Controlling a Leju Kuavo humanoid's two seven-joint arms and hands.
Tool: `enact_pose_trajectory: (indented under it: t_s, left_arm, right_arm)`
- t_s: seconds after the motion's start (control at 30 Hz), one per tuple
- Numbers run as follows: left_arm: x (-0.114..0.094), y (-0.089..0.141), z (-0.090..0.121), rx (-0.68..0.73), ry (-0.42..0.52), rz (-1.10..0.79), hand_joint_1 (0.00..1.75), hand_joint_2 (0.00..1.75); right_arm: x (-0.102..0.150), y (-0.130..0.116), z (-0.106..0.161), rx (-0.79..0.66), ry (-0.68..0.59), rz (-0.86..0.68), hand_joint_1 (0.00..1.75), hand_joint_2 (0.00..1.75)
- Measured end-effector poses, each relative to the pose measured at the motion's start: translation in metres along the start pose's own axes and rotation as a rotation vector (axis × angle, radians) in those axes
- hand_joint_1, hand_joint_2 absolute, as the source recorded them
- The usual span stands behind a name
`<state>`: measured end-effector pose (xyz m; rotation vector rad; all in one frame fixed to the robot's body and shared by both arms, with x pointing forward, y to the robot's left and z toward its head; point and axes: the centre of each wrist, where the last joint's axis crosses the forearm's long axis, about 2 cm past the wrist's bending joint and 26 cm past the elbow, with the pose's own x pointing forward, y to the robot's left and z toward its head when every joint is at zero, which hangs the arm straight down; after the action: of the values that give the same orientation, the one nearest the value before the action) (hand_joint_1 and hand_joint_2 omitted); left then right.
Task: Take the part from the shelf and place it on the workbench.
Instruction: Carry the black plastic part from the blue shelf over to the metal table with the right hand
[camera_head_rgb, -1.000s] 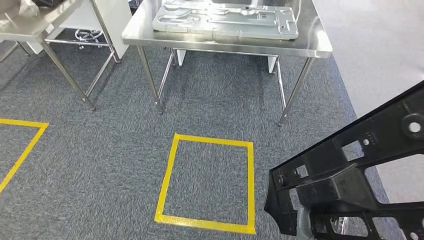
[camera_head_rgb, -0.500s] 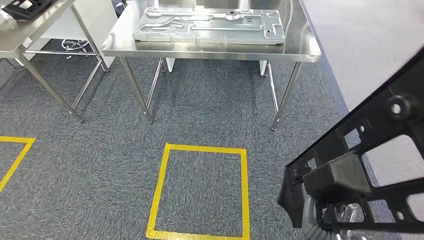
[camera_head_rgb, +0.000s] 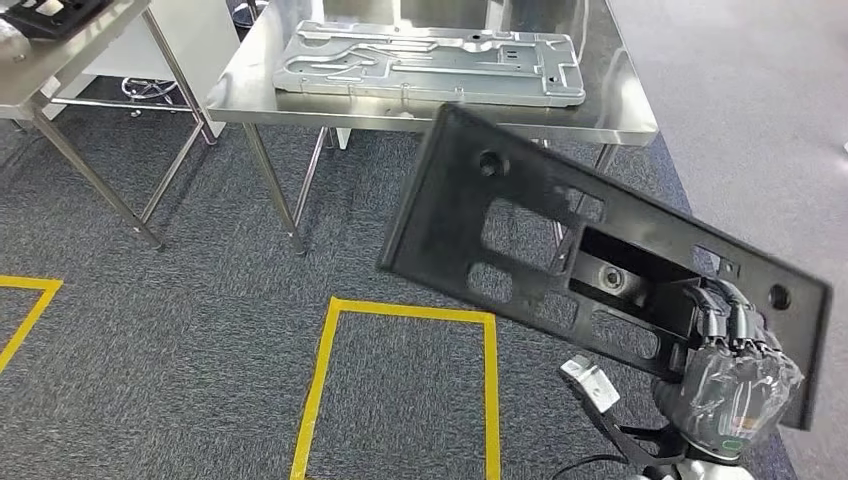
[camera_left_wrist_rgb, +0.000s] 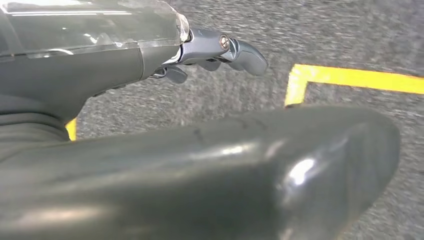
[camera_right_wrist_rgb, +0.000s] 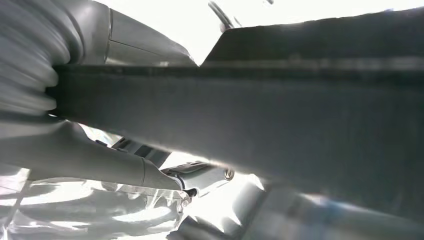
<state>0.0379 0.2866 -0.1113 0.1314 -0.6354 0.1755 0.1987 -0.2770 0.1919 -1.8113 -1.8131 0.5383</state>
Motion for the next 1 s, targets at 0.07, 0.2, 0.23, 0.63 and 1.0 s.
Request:
enact_pose_trajectory:
  t_s: [0.07, 0.2, 0.23, 0.63, 1.0]
  left_arm:
    - [0.002, 0.0, -0.001, -0.005, -0.003, -0.009, 0.0, 0.0]
    - [0.004, 0.0, -0.002, -0.015, -0.005, -0.022, 0.0, 0.0]
    - [0.005, 0.0, -0.003, -0.018, -0.008, -0.025, 0.0, 0.0]
    - [0.005, 0.003, -0.003, -0.031, -0.008, -0.042, 0.0, 0.0]
    - [0.006, 0.002, -0.004, -0.042, -0.01, -0.05, 0.0, 0.0]
  right_arm:
    - [-0.022, 0.002, -0.01, -0.024, -0.146, 0.088, 1.75, 1.75]
    - [-0.051, 0.004, -0.024, -0.033, -0.312, 0.205, 1.75, 1.75]
    - [-0.054, 0.005, -0.027, -0.034, -0.329, 0.219, 1.75, 1.75]
    - [-0.054, 0.033, -0.024, 0.028, -0.259, 0.175, 1.75, 1.75]
    - [-0.005, 0.064, -0.033, 0.128, -0.029, -0.026, 1.75, 1.75]
